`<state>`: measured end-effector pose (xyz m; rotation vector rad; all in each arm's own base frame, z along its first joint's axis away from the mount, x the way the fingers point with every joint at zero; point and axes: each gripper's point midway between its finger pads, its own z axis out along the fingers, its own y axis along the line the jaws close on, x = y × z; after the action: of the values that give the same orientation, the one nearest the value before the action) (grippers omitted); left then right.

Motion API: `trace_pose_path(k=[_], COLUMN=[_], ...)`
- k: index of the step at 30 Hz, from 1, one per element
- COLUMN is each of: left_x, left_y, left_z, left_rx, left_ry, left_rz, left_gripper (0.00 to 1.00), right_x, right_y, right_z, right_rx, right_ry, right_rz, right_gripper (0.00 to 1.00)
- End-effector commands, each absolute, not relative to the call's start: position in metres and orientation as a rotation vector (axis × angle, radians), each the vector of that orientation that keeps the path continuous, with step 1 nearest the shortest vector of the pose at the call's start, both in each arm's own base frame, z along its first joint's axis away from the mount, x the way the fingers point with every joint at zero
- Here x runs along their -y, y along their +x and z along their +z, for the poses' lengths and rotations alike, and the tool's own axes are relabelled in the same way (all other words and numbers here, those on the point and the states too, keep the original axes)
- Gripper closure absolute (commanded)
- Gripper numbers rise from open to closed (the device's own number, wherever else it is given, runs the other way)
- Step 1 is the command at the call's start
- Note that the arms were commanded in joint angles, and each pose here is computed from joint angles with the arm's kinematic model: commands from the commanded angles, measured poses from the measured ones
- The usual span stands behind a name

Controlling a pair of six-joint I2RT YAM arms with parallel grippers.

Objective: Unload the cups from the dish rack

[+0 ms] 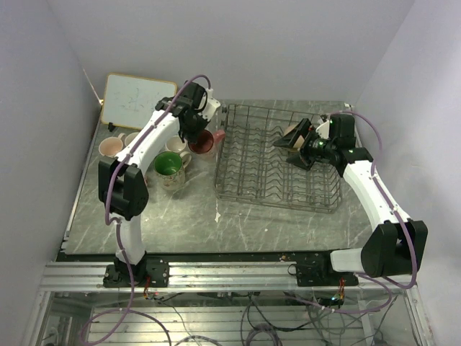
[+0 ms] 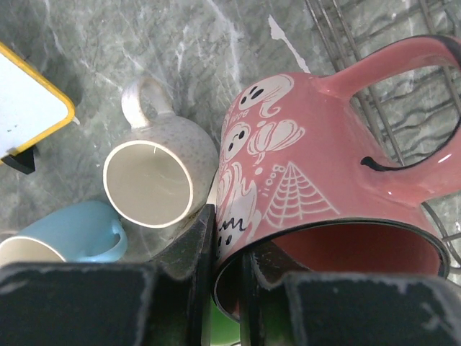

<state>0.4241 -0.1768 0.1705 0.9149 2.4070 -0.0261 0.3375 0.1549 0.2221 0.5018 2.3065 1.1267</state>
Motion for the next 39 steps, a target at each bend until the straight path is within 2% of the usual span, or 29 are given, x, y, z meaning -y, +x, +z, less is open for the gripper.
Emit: trace_pose_path(k=[1,20,29,30,31,32,39], left_x=[0.175,0.182,0.159,0.159,0.16,0.162,0.177], left_y=[0.439,0.47,0.473,0.473,0.473,0.472,0.471], left_z=[0.184,0.131,0.114,0.112,0.111,0.109,0.116], left_rx=[-2.412,-2.532,-2.577,-2.579,-2.58,-2.583,-2.527], left_ry=[0.755,0.62,0.589,0.599,0.608,0.619,0.692], left_rz=[-0.049,-0.123,-0.072,-0.072,-0.076,-0.087,-0.188], left_gripper=[0.93,0.93,0.93,0.9,0.82,0.67,0.46], right_x=[-0.147,-0.13,-0.114,-0.112,-0.109,-0.105,-0.075], right_y=[0.341,0.356,0.375,0.378,0.381,0.384,0.408], right_z=[0.233,0.224,0.209,0.206,0.204,0.202,0.19], right_rx=[-2.273,-2.275,-2.29,-2.291,-2.29,-2.286,-2.264], right_ry=[0.487,0.544,0.603,0.612,0.623,0.633,0.675], right_rz=[1.104,1.03,0.93,0.912,0.888,0.858,0.624], right_gripper=[0.07,0.07,0.06,0.06,0.06,0.05,0.04])
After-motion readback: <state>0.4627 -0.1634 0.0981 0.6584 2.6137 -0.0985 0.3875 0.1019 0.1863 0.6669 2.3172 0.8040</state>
